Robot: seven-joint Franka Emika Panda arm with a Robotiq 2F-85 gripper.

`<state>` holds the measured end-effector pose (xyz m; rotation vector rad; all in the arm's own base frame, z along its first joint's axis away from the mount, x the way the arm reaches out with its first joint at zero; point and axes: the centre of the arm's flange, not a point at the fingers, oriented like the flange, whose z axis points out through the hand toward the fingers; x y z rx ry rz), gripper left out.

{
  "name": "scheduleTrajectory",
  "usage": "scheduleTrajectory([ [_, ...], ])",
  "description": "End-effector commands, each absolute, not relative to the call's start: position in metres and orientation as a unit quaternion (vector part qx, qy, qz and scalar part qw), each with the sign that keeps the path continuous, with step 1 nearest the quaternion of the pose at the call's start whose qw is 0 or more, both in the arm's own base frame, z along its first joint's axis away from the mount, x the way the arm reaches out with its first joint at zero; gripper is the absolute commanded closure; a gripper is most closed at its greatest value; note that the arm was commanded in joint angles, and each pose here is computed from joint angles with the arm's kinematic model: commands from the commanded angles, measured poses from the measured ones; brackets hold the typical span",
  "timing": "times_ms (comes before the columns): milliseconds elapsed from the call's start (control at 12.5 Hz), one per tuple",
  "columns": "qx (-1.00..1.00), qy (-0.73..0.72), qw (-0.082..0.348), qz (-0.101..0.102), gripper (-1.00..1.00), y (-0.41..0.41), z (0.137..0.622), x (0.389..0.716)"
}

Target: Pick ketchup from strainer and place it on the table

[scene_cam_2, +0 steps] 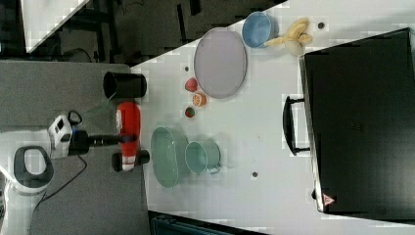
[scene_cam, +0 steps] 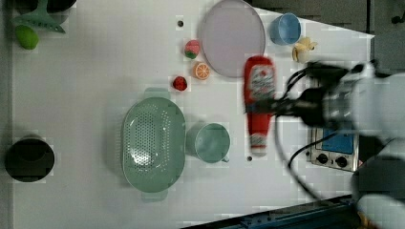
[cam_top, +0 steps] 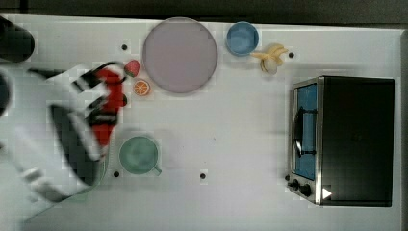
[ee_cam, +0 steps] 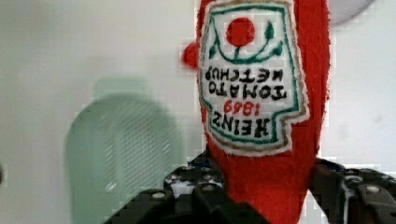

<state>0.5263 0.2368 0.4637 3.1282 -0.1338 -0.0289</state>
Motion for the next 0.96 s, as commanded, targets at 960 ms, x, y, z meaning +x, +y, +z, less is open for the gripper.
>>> scheduleTrajectory([
  [960, 0.993, -0.118, 0.014, -0.021, -0.13, -0.052, 0.359, 0.545],
])
